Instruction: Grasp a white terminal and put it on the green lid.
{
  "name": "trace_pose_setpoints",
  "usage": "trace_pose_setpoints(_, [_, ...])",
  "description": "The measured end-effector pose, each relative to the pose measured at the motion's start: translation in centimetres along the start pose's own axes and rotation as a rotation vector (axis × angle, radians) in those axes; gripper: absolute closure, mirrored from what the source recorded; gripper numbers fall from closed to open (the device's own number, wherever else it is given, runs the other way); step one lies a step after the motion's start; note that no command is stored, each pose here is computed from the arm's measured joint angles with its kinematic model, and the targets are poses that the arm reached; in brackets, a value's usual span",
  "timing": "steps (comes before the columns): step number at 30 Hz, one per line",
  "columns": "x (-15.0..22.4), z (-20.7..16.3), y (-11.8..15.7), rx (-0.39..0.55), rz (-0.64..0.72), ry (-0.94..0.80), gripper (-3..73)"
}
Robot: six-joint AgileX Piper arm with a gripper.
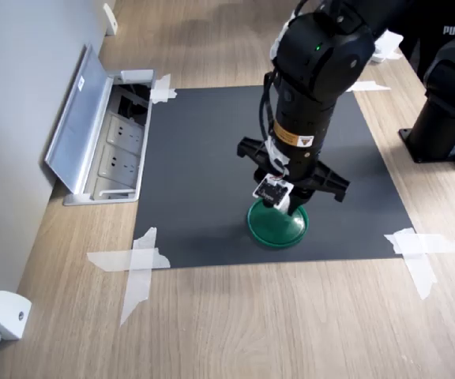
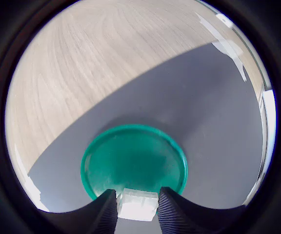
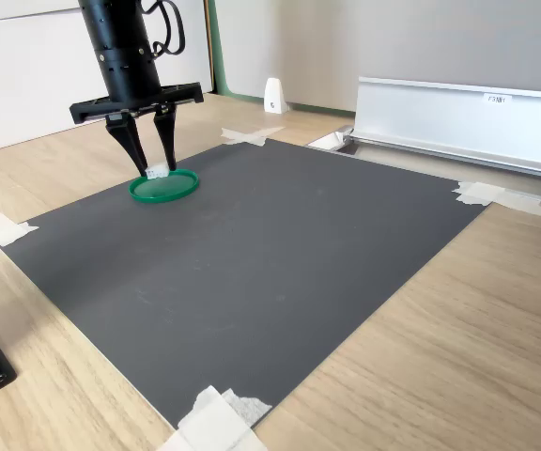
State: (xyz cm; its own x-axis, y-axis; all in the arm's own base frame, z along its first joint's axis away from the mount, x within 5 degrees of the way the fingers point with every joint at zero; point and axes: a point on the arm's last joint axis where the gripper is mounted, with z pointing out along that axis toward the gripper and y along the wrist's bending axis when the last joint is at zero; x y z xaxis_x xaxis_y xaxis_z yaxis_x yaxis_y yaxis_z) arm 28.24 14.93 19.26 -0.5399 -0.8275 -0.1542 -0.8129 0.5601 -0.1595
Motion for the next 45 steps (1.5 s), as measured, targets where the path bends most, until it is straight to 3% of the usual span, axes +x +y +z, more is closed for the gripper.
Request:
trace_pose_setpoints(6, [-0.1, 0.7, 0.0, -0.009, -0.036, 0.008, 37.1])
trace_pose_setpoints(8, [-0.1, 0.7, 0.0, -0.009, -0.041, 0.008, 33.5])
trace_pose_setpoints(15, [-0.1, 0.2, 0.0, 0.002, -0.043, -0.012, 9.4])
trace_pose_setpoints(21, [0.4, -4.9, -0.1, 0.068, 0.035, -0.151, 6.9])
trace_pose_setpoints(26, [2.4, -11.1, 0.4, 0.148, 0.141, -0.339, 18.9])
trace_pose_setpoints(30, [5.4, -15.3, 1.5, 0.207, 0.227, -0.486, 41.1])
trace_pose_setpoints(34, [9.1, -17.1, 3.2, 0.227, 0.305, -0.581, 63.2])
trace_pose_setpoints(39, [13.7, -17.9, 5.0, 0.243, 0.476, -0.741, 69.6])
trace_pose_setpoints(45, [18.9, -17.5, 5.6, 0.377, 0.742, -0.88, 70.0])
